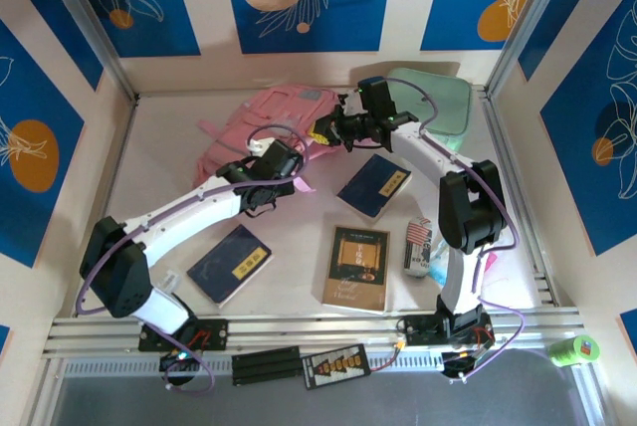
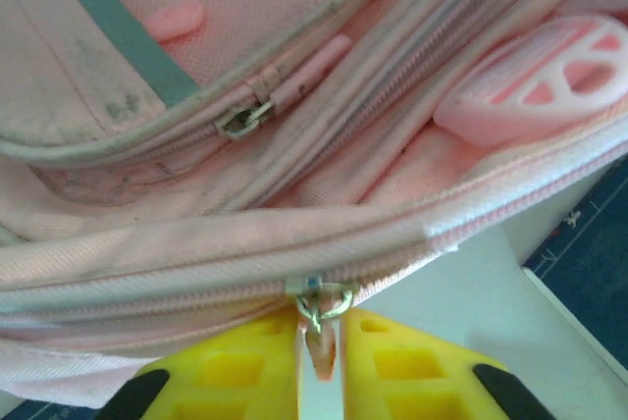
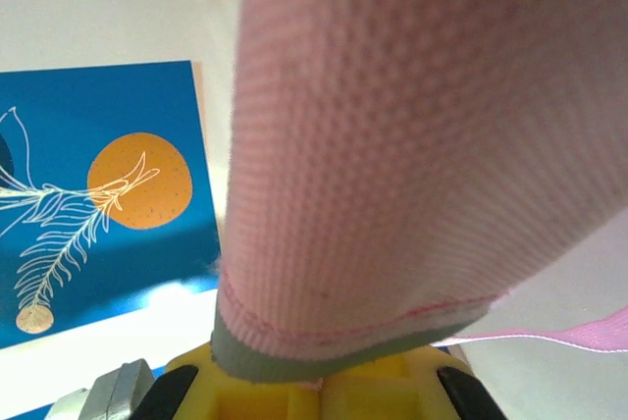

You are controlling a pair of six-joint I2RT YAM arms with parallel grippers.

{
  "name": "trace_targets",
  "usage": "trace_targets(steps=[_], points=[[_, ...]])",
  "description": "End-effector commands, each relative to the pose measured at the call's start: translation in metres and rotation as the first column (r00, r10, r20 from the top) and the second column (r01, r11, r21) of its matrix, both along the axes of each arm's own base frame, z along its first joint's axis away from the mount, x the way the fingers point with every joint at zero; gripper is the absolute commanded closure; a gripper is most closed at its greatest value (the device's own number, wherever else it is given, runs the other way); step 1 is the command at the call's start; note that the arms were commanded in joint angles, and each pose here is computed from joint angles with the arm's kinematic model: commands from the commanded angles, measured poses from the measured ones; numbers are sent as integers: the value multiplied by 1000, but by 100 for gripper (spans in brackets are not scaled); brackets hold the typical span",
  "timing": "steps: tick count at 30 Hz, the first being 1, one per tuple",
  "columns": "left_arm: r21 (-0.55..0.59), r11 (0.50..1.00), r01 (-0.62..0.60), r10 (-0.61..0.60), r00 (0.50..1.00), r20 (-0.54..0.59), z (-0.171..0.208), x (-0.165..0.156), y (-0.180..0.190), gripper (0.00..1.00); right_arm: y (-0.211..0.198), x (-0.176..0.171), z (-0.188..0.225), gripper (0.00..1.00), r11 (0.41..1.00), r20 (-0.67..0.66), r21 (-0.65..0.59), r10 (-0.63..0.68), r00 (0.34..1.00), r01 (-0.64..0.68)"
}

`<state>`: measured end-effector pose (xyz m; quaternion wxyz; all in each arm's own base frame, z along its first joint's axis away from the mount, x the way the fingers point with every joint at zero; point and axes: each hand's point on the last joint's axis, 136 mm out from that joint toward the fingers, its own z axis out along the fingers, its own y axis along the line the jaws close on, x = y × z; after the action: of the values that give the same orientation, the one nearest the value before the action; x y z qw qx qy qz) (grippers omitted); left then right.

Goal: Pack books, pencil case, and school supplies into a backpack

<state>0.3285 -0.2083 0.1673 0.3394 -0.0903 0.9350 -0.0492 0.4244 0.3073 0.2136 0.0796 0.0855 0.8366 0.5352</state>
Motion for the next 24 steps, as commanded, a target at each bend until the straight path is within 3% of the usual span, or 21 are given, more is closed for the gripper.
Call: trace_targets(steps=[1,24], points=[[-38,999,32,-32,999,9,10,6,-9,74,4,2,45,100,997,115,67,37,993,-45],[6,999,-52,51,991,124,32,16,12,71,8,-4,32,100,997,68,61,48,997,-52]])
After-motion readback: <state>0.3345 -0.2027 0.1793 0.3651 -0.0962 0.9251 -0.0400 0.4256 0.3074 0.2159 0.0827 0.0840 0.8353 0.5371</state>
